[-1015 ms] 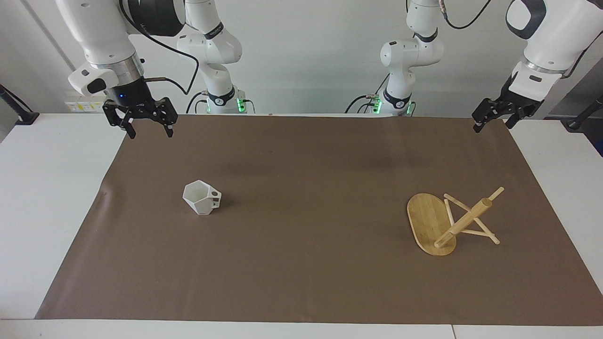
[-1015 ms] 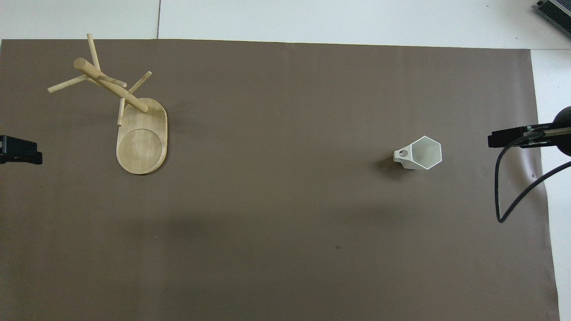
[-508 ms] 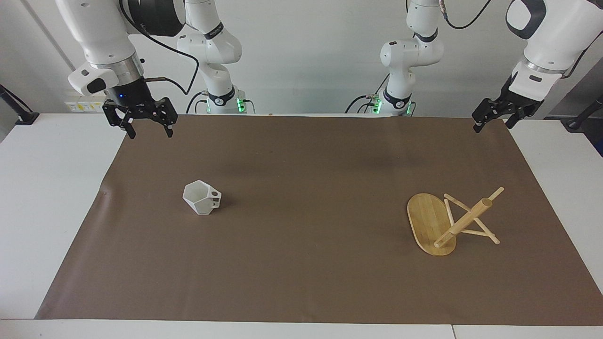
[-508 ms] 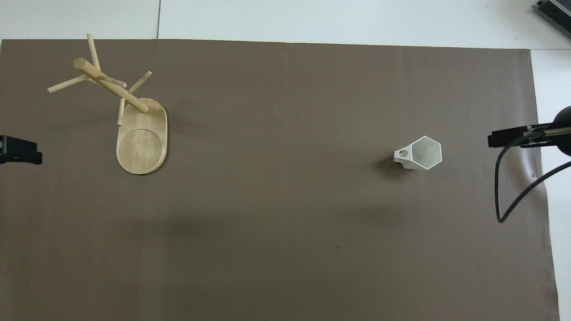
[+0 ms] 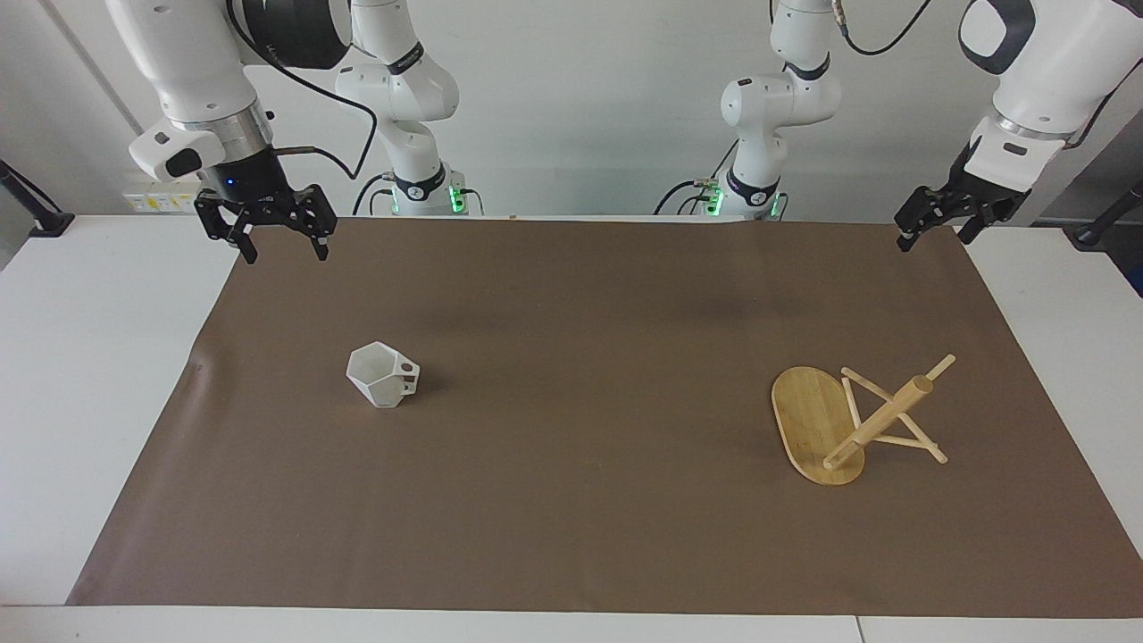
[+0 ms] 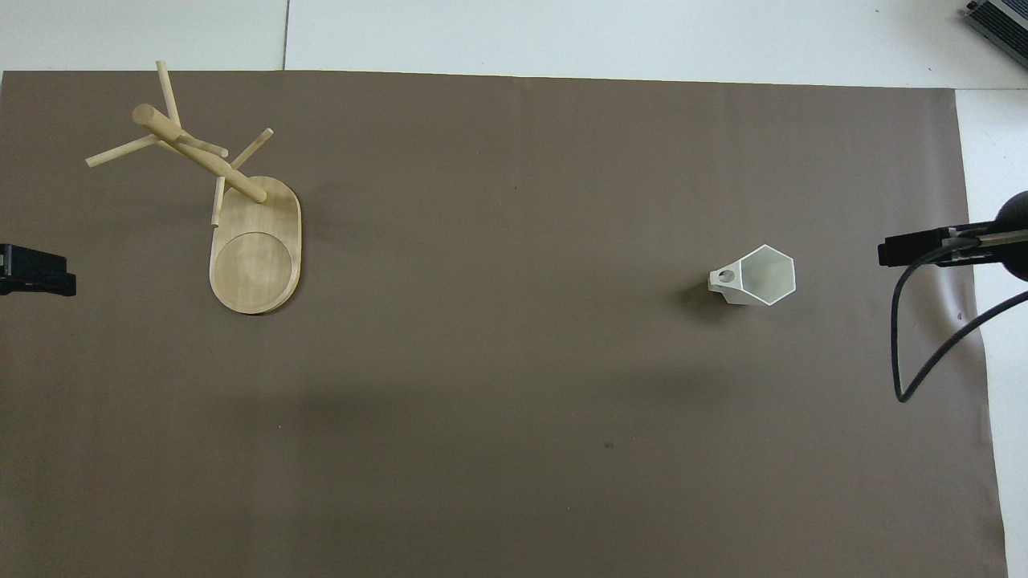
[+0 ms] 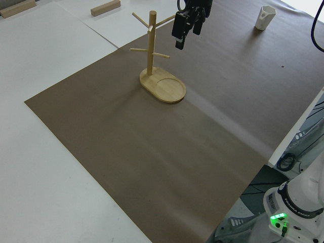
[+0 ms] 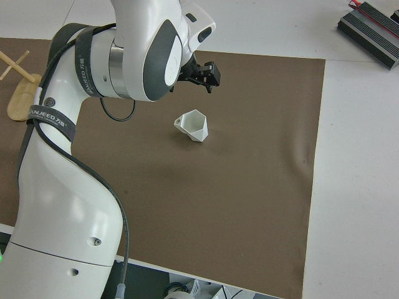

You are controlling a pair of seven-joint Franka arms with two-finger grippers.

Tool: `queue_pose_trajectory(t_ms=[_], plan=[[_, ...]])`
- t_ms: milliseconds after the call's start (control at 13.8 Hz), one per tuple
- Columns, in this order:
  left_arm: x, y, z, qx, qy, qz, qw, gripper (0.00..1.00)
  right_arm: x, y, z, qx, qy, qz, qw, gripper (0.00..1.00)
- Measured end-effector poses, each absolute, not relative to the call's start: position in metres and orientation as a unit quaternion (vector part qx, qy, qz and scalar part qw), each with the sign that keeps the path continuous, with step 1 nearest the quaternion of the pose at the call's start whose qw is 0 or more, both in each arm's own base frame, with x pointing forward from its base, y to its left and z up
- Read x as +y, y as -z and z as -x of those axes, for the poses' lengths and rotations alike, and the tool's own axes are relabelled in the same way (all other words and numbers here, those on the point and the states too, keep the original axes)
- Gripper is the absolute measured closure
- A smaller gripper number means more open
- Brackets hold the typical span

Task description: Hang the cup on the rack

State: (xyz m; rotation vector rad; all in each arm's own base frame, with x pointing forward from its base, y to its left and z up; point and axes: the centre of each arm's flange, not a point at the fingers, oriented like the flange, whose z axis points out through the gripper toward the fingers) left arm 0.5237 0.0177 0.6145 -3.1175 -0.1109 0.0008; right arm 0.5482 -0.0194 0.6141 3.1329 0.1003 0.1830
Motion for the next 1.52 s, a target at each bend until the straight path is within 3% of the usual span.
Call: queue_pose_trajectory(t_ms=[435,1015,1522], plan=[[0.018,-0.614,-0.524,-0.036,0.0,0.999,0.011,0.0,-0.019,-0.599,-0.547,0.035,-0.043,-0.998,-0.002,0.0],[0.018,-0.614,-0.524,-0.036,0.0,0.999,0.011,0.0,-0.019,-0.517,-0.552,0.052,-0.037,-0.998,-0.002,0.0],[0.018,-0.614,-0.524,-0.036,0.0,0.999,0.011,0.0,-0.021,-0.448,-0.585,0.055,-0.054,-0.997,-0.001,0.0]])
